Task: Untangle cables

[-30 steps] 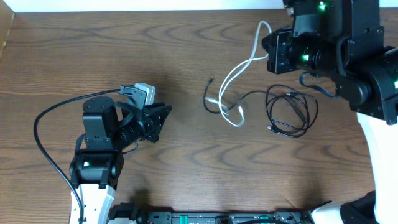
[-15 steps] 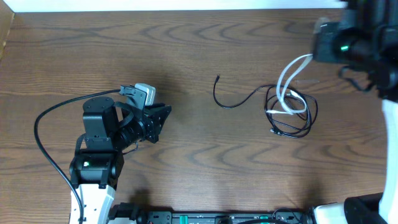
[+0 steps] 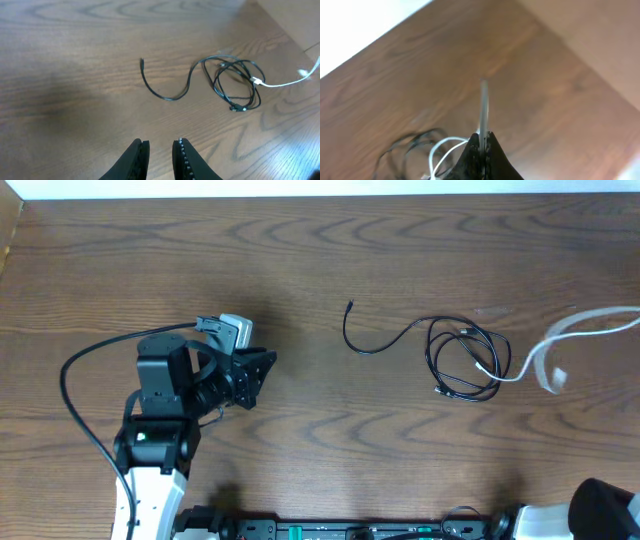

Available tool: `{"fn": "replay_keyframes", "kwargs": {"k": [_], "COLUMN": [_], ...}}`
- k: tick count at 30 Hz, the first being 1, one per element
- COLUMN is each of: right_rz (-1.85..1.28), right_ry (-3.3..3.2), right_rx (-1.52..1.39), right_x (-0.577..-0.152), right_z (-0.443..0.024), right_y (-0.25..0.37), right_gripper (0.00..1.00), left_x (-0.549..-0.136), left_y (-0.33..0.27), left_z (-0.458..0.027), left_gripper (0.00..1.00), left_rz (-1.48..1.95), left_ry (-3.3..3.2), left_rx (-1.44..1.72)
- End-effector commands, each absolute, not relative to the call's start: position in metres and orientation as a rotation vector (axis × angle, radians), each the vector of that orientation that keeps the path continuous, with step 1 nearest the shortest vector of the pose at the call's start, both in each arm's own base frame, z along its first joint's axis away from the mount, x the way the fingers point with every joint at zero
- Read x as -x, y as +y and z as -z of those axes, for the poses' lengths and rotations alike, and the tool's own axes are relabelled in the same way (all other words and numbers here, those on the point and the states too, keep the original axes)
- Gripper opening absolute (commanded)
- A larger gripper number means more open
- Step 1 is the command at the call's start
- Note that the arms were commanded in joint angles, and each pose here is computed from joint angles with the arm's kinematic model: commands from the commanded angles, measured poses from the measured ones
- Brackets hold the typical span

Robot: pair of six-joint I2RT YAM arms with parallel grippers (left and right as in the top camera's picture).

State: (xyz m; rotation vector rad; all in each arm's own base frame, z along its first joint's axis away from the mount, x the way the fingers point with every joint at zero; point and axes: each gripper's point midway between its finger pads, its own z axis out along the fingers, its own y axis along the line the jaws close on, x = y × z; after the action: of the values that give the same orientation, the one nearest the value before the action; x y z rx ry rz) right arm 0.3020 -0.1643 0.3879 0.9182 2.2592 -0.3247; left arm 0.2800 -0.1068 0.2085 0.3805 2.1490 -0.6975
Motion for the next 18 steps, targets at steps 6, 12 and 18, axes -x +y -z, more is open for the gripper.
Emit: {"fn": "replay_keyframes", "kwargs": {"k": [6, 12, 18], "right_rz": [0.559, 0.483, 0.378], "right_ry": [1.900, 1.799, 1.950], "right_rx": [-1.475, -1.646, -1.963], "right_x": [-0.202, -0.186, -0.197], "right_z": [-0.409, -0.395, -0.288], "right_y": [-0.269, -0.300, -0.354], "right_gripper": [0.01, 0.01, 0.01], "left_x": [-0.284, -0.285, -0.286], "left_y": [-0.109, -0.110, -0.109], "left_z": [-0.176, -0.170, -0.171], "left_gripper": [0.21, 0.21, 0.21], "left_rz": [0.735, 0.742, 0.740], "left_ry": [2.247, 2.267, 2.263], "left_rx": [-0.390, -0.384, -0.385]}}
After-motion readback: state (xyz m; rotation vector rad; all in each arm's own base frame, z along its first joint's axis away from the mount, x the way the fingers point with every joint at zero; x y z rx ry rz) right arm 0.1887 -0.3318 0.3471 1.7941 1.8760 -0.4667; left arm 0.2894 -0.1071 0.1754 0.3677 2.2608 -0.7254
